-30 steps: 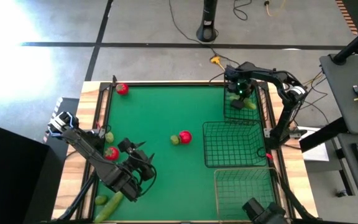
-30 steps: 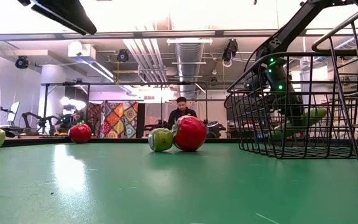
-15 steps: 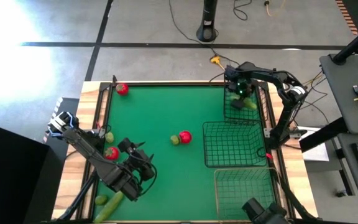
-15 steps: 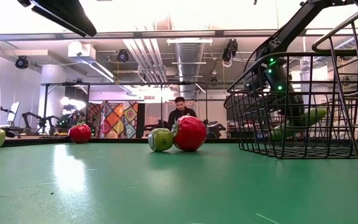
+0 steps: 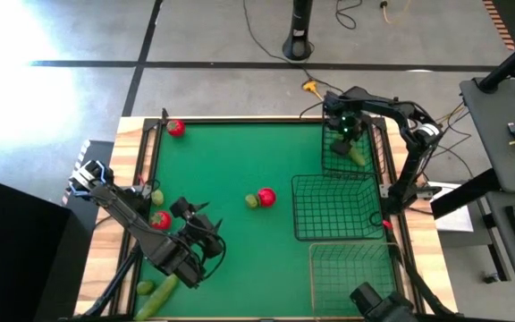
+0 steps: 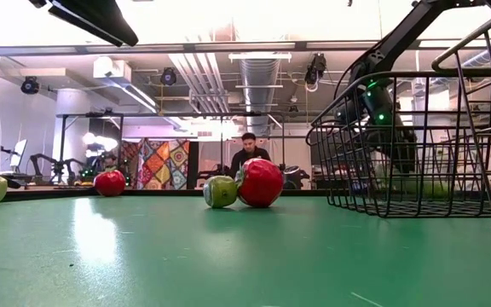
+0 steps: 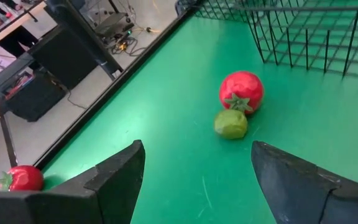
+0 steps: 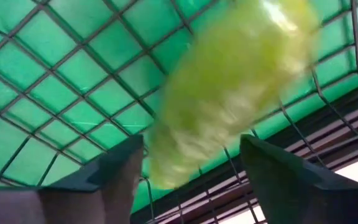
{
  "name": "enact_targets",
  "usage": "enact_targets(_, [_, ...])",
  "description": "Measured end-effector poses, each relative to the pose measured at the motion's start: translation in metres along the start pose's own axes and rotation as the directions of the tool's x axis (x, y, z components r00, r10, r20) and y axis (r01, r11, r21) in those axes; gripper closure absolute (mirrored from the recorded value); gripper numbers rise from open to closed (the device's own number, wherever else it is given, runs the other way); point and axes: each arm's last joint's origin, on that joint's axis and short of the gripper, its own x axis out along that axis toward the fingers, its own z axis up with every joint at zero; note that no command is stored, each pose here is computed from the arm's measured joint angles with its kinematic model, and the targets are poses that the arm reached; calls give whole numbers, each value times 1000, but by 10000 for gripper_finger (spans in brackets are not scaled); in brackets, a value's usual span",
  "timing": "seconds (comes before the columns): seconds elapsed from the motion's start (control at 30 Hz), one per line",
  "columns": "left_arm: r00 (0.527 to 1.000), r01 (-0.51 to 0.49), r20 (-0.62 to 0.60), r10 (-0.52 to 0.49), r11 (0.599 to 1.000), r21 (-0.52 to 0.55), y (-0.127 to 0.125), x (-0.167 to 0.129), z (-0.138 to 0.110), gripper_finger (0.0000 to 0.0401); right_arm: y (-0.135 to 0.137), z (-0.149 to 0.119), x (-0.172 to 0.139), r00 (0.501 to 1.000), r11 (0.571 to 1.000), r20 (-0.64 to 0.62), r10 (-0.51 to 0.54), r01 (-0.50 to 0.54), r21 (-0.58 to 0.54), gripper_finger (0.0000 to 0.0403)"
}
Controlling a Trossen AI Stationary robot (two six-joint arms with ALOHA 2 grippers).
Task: Sort produce into baskets
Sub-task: Put the top cucumber into the top black wire basket, then put the cucumber into the top black wire basket
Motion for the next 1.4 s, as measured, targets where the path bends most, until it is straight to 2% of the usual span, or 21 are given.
enact_targets(0.13, [1000, -1, 4, 1, 1000, -6, 0, 0, 0, 125, -1, 0, -2, 1000, 1000, 4, -5, 5, -8, 164])
enact_targets(0.3, [1000, -6, -10, 6, 1000, 17, 4, -1, 1, 125, -3, 0, -13, 1000, 1000, -7, -27, 27, 12, 122])
enact_targets(0.43, [997, 24, -80, -23, 1000, 15, 12, -4, 5, 125, -3, -6, -31, 998, 998, -65, -18, 22, 60, 92])
enact_targets(0.53, [973, 79, -217, -79, 997, -8, 20, -5, 7, 125, 2, -15, -50, 996, 999, -88, -20, 24, 43, 86])
enact_targets(0.6, [926, 137, -351, -136, 990, -22, 23, -8, 6, 125, 8, -22, -66, 998, 999, -48, -31, 33, 29, 91])
enact_targets(0.67, [856, 192, -480, -193, 980, -51, 24, -11, 4, 125, 14, -31, -83, 999, 999, 29, -46, 46, 19, 99])
enact_targets(0.8, [664, 229, -689, -290, 956, -182, 22, -18, -2, 125, 33, -62, -117, 973, 997, 220, -72, 78, -15, 119])
enact_targets(0.9, [532, 191, -767, -359, 933, -305, 13, -25, -6, 125, 53, -94, -140, 911, 997, 407, -72, 81, -5, 132])
enact_targets(0.97, [461, 196, -788, -409, 913, -359, 2, -31, -11, 125, 69, -118, -152, 840, 998, 541, -27, 57, -38, 141])
enact_targets(1.03, [404, 211, -807, -430, 902, -376, -9, -38, -18, 125, 84, -144, -160, 759, 991, 648, 59, 31, -127, 149])
enact_targets(1.17, [384, 172, -833, -399, 917, -360, -22, -48, -35, 125, 106, -187, -170, 576, 954, 775, 259, -26, -300, 155])
enact_targets(1.27, [344, 119, -864, -368, 930, -349, -29, -52, -45, 123, 117, -211, -169, 478, 919, 803, 356, -26, -393, 156])
enact_targets(1.33, [332, 94, -879, -342, 939, -330, -34, -54, -53, 119, 123, -221, -167, 441, 896, 799, 408, -24, -444, 156])
enact_targets(1.4, [319, 85, -892, -319, 948, -308, -41, -53, -60, 112, 127, -227, -163, 439, 877, 782, 443, -29, -480, 154])
